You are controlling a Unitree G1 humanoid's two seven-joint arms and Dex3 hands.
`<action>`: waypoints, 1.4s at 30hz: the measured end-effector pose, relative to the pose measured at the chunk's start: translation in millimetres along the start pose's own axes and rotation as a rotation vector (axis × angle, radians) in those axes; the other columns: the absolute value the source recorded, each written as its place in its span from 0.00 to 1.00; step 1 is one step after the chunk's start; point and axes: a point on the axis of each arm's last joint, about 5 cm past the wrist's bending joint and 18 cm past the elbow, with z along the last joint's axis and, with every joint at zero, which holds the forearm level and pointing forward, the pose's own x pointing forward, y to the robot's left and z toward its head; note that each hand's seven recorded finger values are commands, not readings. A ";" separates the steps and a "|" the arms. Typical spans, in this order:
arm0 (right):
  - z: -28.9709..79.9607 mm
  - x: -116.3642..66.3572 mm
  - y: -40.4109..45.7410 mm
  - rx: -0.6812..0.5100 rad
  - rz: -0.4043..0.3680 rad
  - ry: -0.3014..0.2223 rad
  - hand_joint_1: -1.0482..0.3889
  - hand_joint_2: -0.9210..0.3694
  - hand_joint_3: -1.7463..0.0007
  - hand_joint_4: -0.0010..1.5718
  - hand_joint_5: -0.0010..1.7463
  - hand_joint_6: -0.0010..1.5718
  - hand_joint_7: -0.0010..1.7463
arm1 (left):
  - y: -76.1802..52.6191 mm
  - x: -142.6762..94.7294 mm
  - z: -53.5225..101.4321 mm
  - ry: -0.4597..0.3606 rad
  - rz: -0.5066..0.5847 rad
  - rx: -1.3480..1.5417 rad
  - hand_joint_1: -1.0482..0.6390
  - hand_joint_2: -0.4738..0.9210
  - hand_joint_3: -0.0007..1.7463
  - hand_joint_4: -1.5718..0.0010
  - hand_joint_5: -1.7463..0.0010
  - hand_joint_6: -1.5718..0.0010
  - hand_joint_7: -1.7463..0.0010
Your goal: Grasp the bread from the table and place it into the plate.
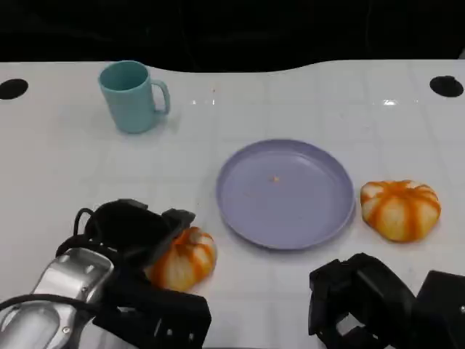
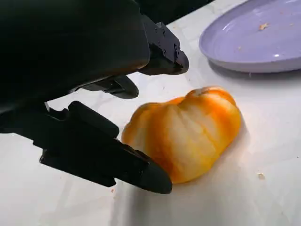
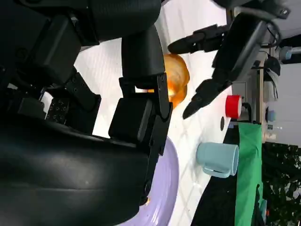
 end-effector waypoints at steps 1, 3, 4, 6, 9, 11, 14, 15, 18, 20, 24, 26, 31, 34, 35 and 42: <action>0.0 -0.1 0.0 0.000 0.000 0.000 0.00 0.62 0.27 0.98 0.73 1.00 0.57 | -1.8 1.8 -0.5 -0.010 0.000 -0.006 0.28 0.90 0.00 0.80 0.88 0.87 0.99; 0.0 0.0 0.1 0.000 -0.001 0.001 0.00 0.62 0.27 0.98 0.73 1.00 0.57 | -5.4 4.2 -2.5 -0.030 0.010 -0.030 0.31 0.90 0.00 0.80 0.87 0.86 0.99; 0.0 -0.1 0.1 0.001 -0.001 0.001 0.00 0.62 0.27 0.98 0.74 1.00 0.57 | -8.0 5.6 -4.1 -0.041 0.015 -0.043 0.32 0.91 0.00 0.80 0.87 0.85 0.99; -0.3 -0.1 0.0 0.004 -0.001 0.005 0.00 0.63 0.28 0.98 0.74 1.00 0.56 | -11.6 8.4 -7.3 -0.056 0.025 -0.067 0.36 0.91 0.01 0.78 0.87 0.83 0.98; -0.3 -0.2 -0.1 0.010 0.000 0.004 0.00 0.63 0.27 0.99 0.73 1.00 0.57 | -17.0 12.1 -12.0 -0.072 0.029 -0.102 0.40 0.95 0.02 0.69 0.78 0.72 0.97; -0.2 -0.1 -0.2 0.008 -0.001 0.004 0.00 0.63 0.27 0.99 0.73 1.00 0.57 | -18.3 14.4 -14.2 -0.077 0.018 -0.118 0.41 0.96 0.03 0.64 0.68 0.64 0.96; -0.2 -0.1 -0.1 0.006 -0.001 0.004 0.00 0.63 0.27 0.99 0.73 1.00 0.57 | -18.1 17.5 -15.6 -0.092 0.020 -0.126 0.42 0.99 0.15 0.52 0.36 0.37 0.91; -0.2 -0.2 -0.2 0.006 -0.001 0.004 0.00 0.63 0.27 0.99 0.73 1.00 0.57 | -18.4 18.6 -16.3 -0.100 0.027 -0.131 0.42 1.00 0.18 0.49 0.32 0.31 0.89; -0.4 -0.4 -0.2 0.006 0.000 0.005 0.00 0.62 0.27 0.98 0.73 1.00 0.57 | -20.5 21.5 -18.8 -0.114 0.050 -0.137 0.44 0.96 0.25 0.50 0.09 0.33 0.64; -0.3 -0.5 -0.2 0.005 0.000 0.003 0.00 0.62 0.27 0.98 0.73 1.00 0.57 | -22.2 22.6 -19.1 -0.120 0.068 -0.133 0.45 0.92 0.31 0.52 0.02 0.46 0.37; -0.2 -0.6 -0.4 0.004 0.000 0.002 0.00 0.62 0.27 0.98 0.73 1.00 0.57 | -26.8 22.9 -19.8 -0.126 0.129 -0.137 0.46 0.85 0.50 0.49 0.00 0.59 0.05; -0.2 -0.8 -0.6 0.003 0.000 0.003 0.00 0.62 0.27 0.98 0.73 1.00 0.57 | -29.7 22.7 -19.9 -0.132 0.147 -0.142 0.47 0.81 0.55 0.48 0.00 0.60 0.01; -0.4 -0.9 -0.6 0.004 -0.001 0.005 0.00 0.63 0.27 0.98 0.73 1.00 0.57 | -35.4 21.7 -19.8 -0.153 0.185 -0.150 0.46 0.77 0.63 0.47 0.00 0.59 0.00; -0.5 -1.2 -0.5 0.005 -0.001 0.005 0.00 0.62 0.27 0.98 0.73 1.00 0.57 | -37.5 20.5 -20.1 -0.154 0.211 -0.150 0.47 0.76 0.63 0.47 0.00 0.60 0.01; -0.5 -1.3 -0.4 0.005 -0.001 0.005 0.00 0.62 0.27 0.98 0.74 1.00 0.57 | -38.2 20.0 -20.4 -0.154 0.221 -0.149 0.47 0.76 0.63 0.48 0.00 0.60 0.01; -0.4 -1.7 -0.3 0.005 -0.002 0.005 0.00 0.63 0.27 0.98 0.73 1.00 0.57 | -38.2 14.1 -22.9 -0.191 0.327 -0.131 0.47 0.74 0.65 0.48 0.00 0.59 0.00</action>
